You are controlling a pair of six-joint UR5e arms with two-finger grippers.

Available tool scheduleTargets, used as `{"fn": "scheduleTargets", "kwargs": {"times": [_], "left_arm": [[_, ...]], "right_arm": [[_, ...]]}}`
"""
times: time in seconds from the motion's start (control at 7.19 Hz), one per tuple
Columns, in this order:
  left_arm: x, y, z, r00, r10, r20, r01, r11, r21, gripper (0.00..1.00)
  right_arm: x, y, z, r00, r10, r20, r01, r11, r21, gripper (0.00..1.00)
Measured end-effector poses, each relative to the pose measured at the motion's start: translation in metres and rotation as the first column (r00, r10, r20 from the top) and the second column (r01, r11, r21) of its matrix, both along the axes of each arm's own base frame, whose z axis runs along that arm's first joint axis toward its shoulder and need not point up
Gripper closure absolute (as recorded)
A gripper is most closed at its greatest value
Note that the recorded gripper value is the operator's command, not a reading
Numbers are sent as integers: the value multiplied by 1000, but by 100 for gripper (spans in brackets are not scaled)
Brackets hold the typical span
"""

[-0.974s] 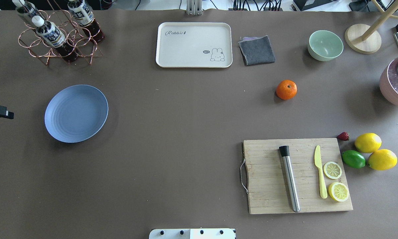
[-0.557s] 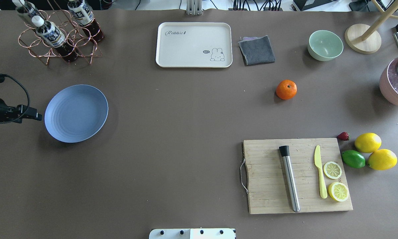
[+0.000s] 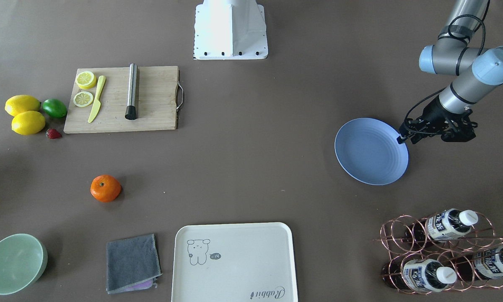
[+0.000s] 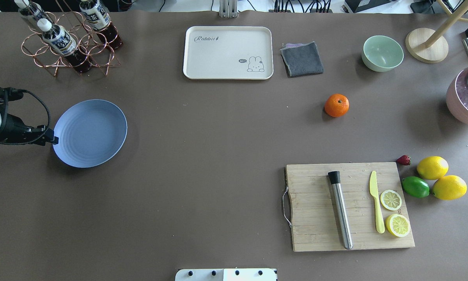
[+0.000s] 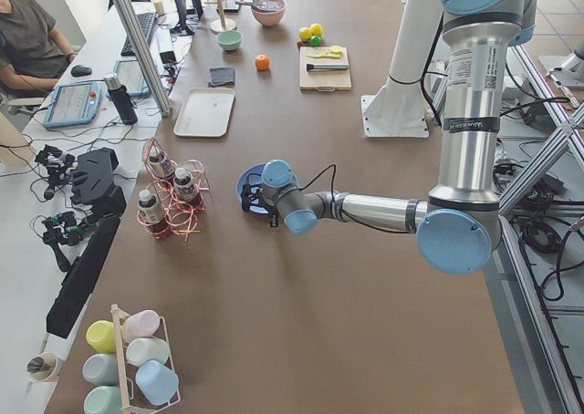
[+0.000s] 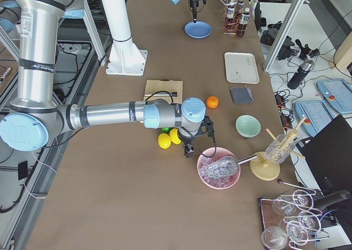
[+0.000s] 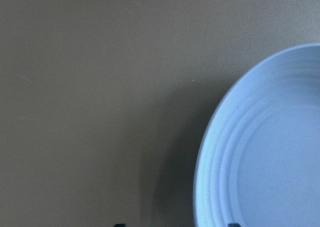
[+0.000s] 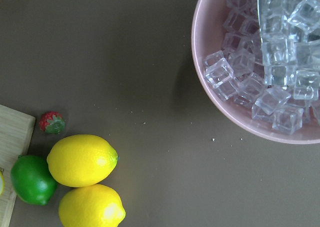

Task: Pick orange to plate
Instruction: 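Move the left gripper beside the blue plate while the right reaches for the orange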

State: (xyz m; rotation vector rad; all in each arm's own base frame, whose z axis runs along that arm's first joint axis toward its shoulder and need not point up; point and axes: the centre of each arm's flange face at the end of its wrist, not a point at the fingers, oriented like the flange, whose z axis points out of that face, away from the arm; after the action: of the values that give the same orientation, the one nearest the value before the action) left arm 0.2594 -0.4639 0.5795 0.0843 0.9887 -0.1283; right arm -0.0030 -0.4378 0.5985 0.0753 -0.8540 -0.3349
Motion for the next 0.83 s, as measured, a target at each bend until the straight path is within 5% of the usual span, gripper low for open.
{"fn": "scheduleTargets", "kwargs": {"times": [0.14,0.28,0.83], "left_arm": [[2,0,-2,1000,-7,-7,7,1000,-10,89],[5,1,-3,1000,-15,-13,14,1000,-24,100],[9,-1,-37,994,-84,-68,78,993,-94,100]], "right_arm": [[-1,0,0,1000,-2,2,2,1000,-1,0],[-2,0,0,1000,-3,5,3,1000,-2,0],[-10,-13,-21,998,39,40,-37,999,-29,1]]}}
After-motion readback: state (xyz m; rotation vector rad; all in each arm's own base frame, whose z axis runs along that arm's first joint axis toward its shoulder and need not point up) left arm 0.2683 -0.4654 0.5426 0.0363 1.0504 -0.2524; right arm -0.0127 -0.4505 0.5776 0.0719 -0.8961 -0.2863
